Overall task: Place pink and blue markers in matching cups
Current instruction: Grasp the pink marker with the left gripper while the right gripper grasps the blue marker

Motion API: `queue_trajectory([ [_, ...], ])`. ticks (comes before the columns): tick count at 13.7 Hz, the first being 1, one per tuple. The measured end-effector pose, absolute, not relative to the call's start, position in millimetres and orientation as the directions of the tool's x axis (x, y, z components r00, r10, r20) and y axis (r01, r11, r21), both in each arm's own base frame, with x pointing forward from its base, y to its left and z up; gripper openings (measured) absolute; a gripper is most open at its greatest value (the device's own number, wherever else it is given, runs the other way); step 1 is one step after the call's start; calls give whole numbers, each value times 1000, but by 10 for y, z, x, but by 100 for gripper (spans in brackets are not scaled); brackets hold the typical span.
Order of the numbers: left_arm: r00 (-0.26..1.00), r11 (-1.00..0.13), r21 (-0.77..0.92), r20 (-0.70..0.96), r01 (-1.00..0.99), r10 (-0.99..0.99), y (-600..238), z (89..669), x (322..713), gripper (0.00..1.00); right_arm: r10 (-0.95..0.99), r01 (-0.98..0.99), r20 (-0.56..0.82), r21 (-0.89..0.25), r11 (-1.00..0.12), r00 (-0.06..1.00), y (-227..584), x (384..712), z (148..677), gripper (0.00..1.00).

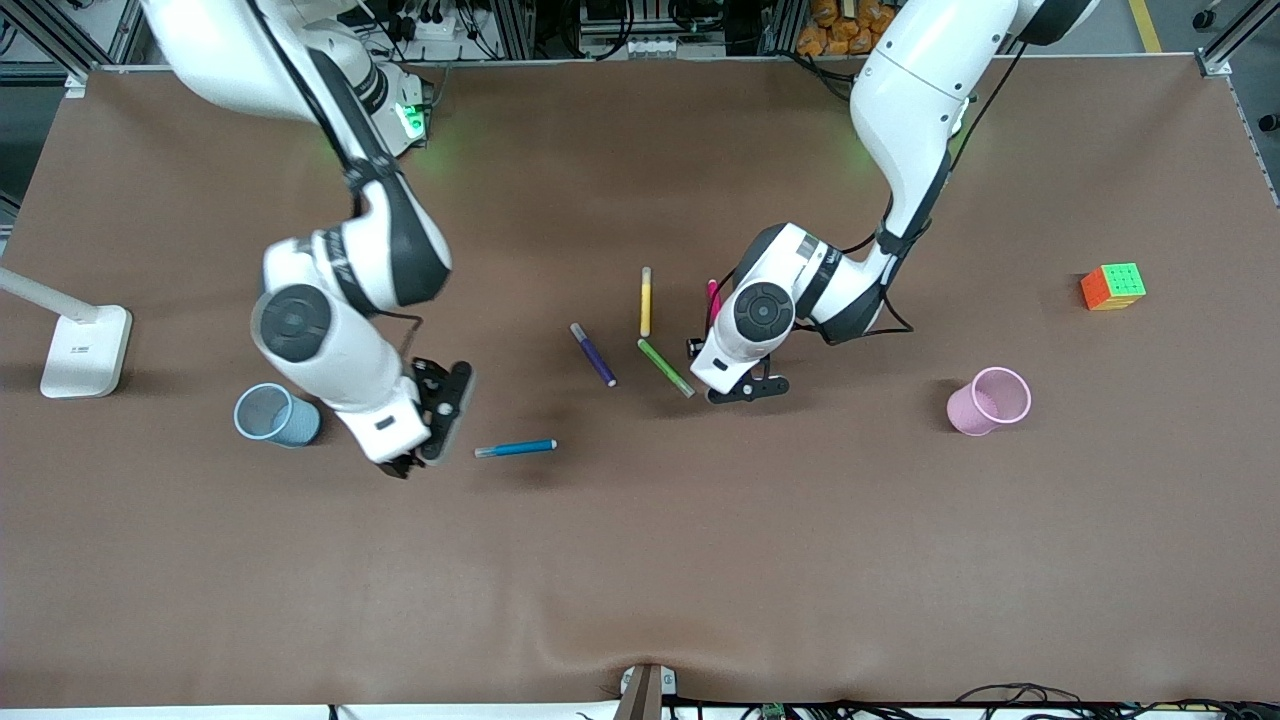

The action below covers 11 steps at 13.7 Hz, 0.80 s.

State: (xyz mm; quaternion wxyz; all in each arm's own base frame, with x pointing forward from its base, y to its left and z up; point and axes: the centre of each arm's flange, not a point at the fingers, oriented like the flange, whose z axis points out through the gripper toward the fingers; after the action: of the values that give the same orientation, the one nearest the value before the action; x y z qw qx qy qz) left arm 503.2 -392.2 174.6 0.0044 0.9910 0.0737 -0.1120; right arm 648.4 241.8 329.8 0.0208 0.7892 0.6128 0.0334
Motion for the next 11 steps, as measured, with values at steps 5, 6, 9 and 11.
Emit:
queue_trajectory([
  [5,963,-988,-10,-223,155,153,-3935,1743,5018,63,973,970,6,81,-231,231,2516,6529,2559,100],
  [6,962,-988,-11,-224,156,154,-3951,1740,5002,62,973,969,11,90,-232,232,2530,6541,2481,100],
  [9,961,-987,-20,-225,161,161,-4075,1730,4892,51,965,961,13,91,-261,261,2562,6542,2387,100],
  [11,961,-987,-21,-225,158,159,-4115,1730,4859,29,963,959,10,86,-268,269,2597,6521,2337,100],
])
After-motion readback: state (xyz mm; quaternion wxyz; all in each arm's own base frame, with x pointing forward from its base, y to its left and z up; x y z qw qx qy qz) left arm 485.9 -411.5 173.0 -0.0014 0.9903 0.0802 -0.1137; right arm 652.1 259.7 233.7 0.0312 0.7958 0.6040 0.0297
